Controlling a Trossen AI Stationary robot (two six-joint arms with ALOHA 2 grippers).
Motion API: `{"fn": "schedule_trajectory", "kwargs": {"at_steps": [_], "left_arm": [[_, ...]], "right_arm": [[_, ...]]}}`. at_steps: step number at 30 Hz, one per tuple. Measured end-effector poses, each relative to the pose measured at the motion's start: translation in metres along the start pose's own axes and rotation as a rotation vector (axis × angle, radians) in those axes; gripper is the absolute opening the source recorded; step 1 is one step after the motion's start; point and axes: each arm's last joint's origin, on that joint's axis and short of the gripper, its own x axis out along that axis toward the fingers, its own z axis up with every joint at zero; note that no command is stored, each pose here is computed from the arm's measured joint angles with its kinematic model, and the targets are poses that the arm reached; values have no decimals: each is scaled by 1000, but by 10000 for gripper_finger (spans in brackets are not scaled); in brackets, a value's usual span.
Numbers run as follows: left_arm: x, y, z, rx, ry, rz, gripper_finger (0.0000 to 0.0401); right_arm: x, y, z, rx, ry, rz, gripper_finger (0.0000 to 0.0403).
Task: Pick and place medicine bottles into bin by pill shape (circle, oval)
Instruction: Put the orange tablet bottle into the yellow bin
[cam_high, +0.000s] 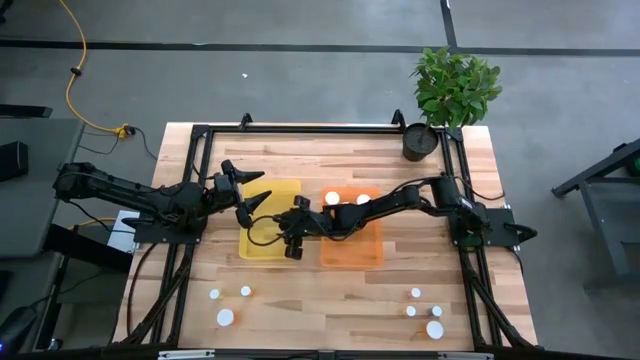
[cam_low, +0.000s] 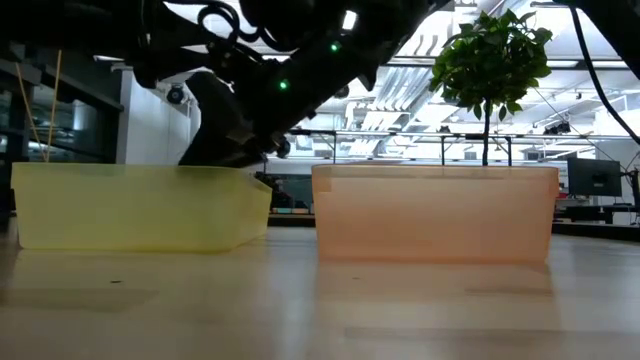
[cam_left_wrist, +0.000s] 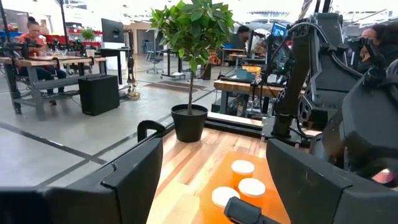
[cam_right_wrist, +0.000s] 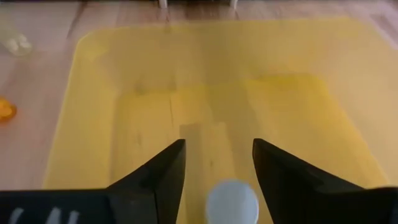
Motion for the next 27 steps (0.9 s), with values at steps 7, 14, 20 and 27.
{"fn": "schedule_trajectory", "kwargs": {"at_steps": [7,14,20,27], "left_arm": [[0,0,0,2,3,-7,273],[0,-1,-1,9,14,-21,273],[0,-1,-1,7,13,-22,273],[0,-4,0,-5,6,-123,273]], "right_arm": [[-9,4,8,-87,-28,-7,185],[-35,11,11,-172,-78,-98,185],[-96,-7,-2,-109,-205,-152,185],[-177,-28,-28,-9,-460,-129,185]]}}
